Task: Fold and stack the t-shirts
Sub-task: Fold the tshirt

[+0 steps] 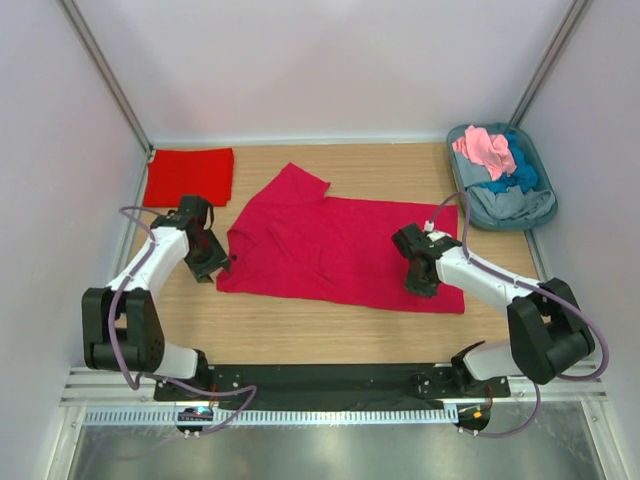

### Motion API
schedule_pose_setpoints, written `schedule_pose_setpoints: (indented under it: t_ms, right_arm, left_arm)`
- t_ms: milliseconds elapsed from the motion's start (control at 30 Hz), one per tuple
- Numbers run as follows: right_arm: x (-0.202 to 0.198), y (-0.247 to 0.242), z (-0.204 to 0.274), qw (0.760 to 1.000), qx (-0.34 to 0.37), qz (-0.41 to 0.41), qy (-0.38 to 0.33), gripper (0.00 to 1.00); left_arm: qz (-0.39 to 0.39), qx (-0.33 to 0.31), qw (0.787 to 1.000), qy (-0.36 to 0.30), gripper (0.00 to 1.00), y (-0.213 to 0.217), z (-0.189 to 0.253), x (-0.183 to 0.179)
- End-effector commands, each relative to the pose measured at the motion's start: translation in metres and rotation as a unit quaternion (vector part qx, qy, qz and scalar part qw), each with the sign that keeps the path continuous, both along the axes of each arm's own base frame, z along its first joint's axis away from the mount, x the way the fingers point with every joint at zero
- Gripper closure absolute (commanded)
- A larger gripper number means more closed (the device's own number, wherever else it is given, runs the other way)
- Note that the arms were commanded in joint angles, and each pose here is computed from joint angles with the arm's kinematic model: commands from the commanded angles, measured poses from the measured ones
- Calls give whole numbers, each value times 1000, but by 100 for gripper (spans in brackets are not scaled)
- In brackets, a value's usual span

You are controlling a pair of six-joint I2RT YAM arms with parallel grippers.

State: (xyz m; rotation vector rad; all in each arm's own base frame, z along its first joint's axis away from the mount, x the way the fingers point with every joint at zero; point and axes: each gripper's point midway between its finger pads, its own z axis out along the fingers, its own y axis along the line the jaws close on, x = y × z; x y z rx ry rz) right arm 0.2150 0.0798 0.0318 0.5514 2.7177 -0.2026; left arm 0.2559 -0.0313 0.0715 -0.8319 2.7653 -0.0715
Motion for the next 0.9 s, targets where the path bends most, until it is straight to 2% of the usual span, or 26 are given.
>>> schedule_pose_setpoints:
  t_ms: [0,167,233,267,300,367,433,533,800,833,867]
  right_arm:
    - [13,5,18,999,16,-8,-31,76]
    - [25,3,22,999,2,2,-50,76]
    - [26,-5,16,999,-19,1,-47,76]
    - [27,-6,12,999,-25,3,-44,76]
    - [26,-8,8,999,-29,2,-39,76]
    - [21,-10,2,999,-34,1,-28,76]
    - [13,-16,-4,999,-43,-11,-14,77]
    - [2,-18,-11,999,-36,-22,-6,76]
    - [-24,-21,-20,998,-20,-54,14,76]
    - [-25,-23,-19,998,-22,-61,13,76]
    - [-28,-26,-19,997,-29,-63,15,77]
  left_arm:
    - [-3,-31,999,12,53,-11,-17,4]
    - [3,-23,999,37,53,-8,-42,3]
    - [7,-21,998,53,62,-8,-48,2]
    - [14,3,997,73,76,1,-52,-2]
    - [19,16,996,88,86,5,-54,-5]
    - [27,53,989,135,99,18,-54,-22]
    - [29,93,983,154,100,32,-53,-28]
    - [39,117,977,172,100,43,-49,-41]
    - [48,109,972,205,99,41,-48,-61]
    - [50,112,971,204,97,42,-44,-63]
    - [53,114,972,201,85,43,-42,-64]
